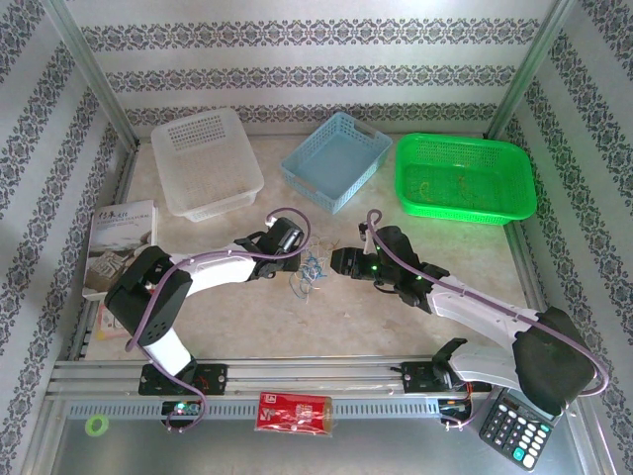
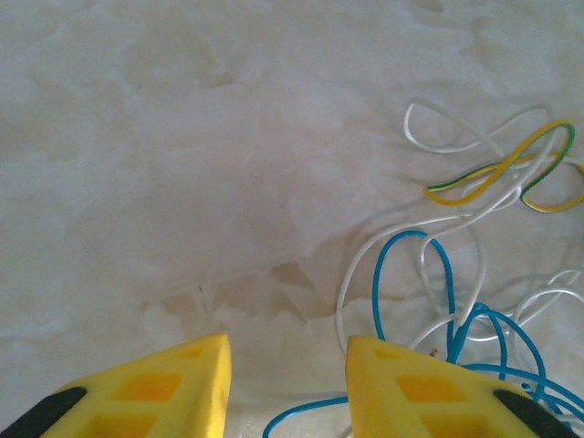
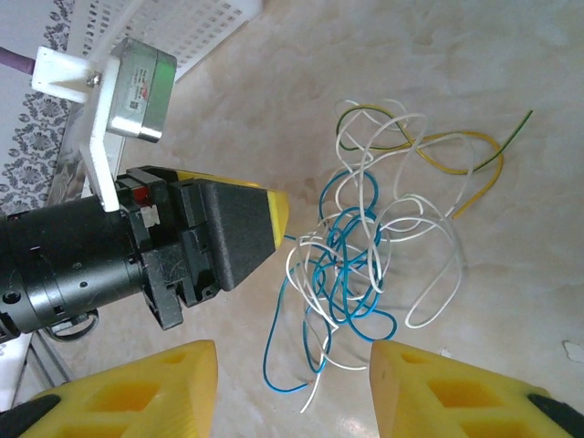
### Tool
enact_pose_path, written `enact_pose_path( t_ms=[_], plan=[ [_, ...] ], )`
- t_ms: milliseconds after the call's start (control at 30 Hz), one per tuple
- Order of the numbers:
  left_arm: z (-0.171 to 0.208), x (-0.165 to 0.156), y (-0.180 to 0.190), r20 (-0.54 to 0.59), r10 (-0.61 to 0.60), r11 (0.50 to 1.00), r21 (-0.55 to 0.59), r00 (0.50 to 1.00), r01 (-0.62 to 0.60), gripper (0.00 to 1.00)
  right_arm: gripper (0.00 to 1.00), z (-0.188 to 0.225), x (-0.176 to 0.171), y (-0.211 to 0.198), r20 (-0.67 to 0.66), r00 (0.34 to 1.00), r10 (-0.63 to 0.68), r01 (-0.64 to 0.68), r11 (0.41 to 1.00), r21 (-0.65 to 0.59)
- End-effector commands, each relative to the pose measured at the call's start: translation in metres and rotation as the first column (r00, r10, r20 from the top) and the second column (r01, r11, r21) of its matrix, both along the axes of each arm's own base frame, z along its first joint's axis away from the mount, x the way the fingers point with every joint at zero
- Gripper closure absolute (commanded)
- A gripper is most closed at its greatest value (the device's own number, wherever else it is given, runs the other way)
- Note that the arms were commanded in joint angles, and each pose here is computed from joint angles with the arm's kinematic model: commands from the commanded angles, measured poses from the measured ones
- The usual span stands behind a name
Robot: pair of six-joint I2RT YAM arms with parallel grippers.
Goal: Untangle the cables
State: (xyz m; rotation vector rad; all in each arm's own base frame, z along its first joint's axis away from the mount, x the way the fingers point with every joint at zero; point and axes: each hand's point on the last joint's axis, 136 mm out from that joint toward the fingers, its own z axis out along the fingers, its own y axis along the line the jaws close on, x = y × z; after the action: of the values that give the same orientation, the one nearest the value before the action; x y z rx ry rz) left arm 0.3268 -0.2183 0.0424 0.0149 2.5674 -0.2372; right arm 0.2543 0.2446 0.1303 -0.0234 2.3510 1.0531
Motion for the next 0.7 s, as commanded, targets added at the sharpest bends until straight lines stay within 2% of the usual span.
enact_pose_path(
  t_ms=[0,100,567,667],
  plan=[
    [-0.004,-0.004,0.005,-0.002,0.021,0.999,0.034,1.000,-0.021,0.65,0.52,0.016,0.004,0.003,0.044,0.999,0.012,-0.013,0.999,0.038],
    [-0.007,-0.005,0.005,-0.004,0.021,0.999,0.037,1.000,-0.021,0.71,0.52,0.017,0.005,0.005,0.043,0.999,0.016,-0.018,0.999,0.042],
    [-0.016,-0.008,0.004,-0.019,0.016,0.999,0.034,1.000,-0.016,0.71,0.52,0.018,0.007,0.006,0.046,0.999,0.016,-0.019,0.999,0.051],
    [-0.019,-0.008,0.003,-0.023,0.014,0.999,0.035,1.000,-0.013,0.79,0.52,0.017,0.007,0.007,0.043,0.999,0.016,-0.018,0.999,0.050]
  ],
)
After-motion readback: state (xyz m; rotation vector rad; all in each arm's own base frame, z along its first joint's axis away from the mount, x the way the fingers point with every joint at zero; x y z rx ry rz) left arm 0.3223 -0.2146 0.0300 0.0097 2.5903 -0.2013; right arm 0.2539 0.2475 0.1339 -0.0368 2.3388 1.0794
